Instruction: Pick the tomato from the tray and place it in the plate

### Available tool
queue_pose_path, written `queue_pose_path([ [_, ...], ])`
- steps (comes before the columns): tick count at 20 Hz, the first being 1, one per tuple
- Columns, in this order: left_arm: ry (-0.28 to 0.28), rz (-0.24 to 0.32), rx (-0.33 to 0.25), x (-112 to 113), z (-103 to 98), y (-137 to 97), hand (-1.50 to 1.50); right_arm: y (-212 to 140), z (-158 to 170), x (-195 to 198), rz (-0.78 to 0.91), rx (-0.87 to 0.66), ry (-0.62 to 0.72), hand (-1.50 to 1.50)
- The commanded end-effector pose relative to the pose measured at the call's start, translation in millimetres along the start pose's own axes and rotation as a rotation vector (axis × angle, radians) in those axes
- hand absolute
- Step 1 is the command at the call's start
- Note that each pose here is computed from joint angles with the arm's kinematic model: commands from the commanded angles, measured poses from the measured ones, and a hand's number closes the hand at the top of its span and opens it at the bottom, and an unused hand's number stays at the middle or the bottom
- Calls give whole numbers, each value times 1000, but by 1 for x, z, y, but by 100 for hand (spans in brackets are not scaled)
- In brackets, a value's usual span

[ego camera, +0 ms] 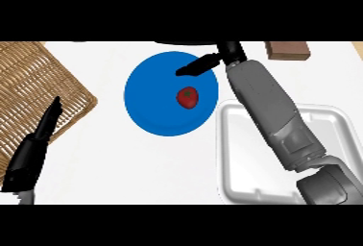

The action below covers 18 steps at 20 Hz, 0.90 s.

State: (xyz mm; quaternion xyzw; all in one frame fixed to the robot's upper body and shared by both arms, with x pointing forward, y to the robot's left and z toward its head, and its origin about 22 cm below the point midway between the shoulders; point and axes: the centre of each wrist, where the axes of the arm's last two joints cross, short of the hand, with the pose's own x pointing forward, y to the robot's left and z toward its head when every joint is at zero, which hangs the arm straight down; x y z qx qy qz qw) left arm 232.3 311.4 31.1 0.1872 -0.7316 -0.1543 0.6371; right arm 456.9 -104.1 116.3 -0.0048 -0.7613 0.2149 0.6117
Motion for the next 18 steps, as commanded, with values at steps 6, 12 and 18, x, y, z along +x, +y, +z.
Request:
queue_pose_path([
  [6, 97, -4, -1, -28, 11, 7, 0, -116, 29, -32, -146, -81, -108, -150],
  [12, 99, 6, -7, -20, 0, 4, 0, -137, 54, -61, -93, -51, -136, -150],
  [18, 73, -4, -38, -9, -4, -4, 0, -176, 61, -52, -92, -90, -136, -150],
])
